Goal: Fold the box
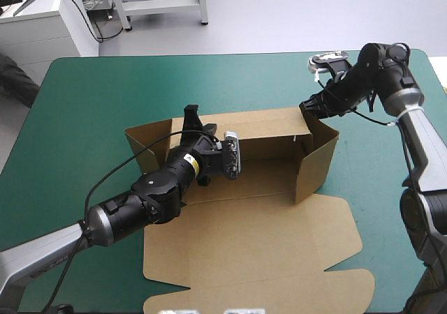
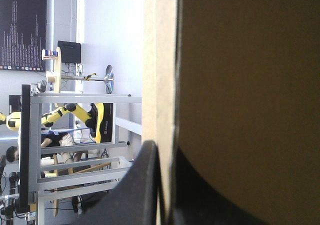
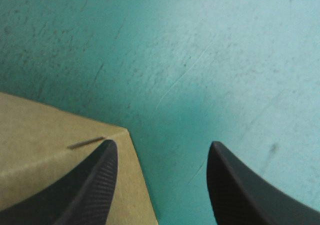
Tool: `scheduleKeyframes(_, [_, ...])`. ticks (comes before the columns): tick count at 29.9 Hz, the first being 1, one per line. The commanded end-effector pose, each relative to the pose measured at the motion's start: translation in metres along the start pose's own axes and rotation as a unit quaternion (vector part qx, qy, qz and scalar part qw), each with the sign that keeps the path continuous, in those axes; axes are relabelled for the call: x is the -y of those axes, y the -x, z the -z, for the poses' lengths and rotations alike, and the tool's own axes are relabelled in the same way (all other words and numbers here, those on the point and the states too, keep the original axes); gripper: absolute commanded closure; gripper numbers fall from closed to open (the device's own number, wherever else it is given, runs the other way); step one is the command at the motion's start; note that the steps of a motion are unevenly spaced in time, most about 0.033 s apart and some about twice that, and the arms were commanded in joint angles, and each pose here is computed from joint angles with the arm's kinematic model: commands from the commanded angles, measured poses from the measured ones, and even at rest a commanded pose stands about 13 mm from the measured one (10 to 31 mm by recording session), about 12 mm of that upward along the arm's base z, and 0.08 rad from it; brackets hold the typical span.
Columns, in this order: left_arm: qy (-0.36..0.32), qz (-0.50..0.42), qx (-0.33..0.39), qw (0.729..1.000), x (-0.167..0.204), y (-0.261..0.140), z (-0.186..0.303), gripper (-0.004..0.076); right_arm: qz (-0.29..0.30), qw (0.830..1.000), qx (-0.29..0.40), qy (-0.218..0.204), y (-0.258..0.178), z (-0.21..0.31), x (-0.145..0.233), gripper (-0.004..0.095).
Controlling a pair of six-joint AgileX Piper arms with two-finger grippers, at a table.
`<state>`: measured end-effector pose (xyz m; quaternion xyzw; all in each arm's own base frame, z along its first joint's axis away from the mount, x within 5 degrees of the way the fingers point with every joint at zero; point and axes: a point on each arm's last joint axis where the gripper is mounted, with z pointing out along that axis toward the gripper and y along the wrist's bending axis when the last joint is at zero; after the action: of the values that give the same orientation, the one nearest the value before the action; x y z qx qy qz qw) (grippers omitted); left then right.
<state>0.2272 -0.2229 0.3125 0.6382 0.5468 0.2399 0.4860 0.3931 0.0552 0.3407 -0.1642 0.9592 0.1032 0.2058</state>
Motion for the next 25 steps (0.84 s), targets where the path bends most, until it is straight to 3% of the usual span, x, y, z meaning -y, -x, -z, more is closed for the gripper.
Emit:
scheduleKeyframes(1, [0.011, 0.014, 0.04, 0.999, -0.009, 0.008, 0.01, 0.0732, 0.019, 0.999, 0.029, 0.012, -0.013, 0.037, -0.014, 0.0413])
scheduleKeyframes(9, [0.01, 0.014, 0.043, 0.999, -0.009, 0.009, 0.01, 0.0732, 0.028, 0.999, -0.006, 0.028, -0.054, 0.036, -0.024, 0.0413])
scheduleKeyframes(14, [0.01, 0.014, 0.048, 0.999, -0.009, 0.01, 0.01, 0.0732, 0.047, 0.996, 0.016, 0.072, -0.075, 0.038, -0.038, 0.0413])
scheduleKeyframes(18, [0.01, 0.014, 0.048, 0.999, -0.009, 0.01, 0.01, 0.0732, 0.058, 0.996, 0.021, 0.071, -0.094, 0.041, -0.042, 0.0413])
scheduleKeyframes(23, [0.009, 0.014, 0.051, 0.999, -0.009, 0.01, 0.01, 0.0732, 0.071, 0.99, 0.092, 0.083, -0.109, 0.05, -0.053, 0.0413])
scheduleKeyframes(25, [0.009, 0.014, 0.053, 0.998, -0.009, 0.011, 0.01, 0.0732, 0.076, 0.987, 0.123, 0.066, -0.111, 0.049, -0.054, 0.0413])
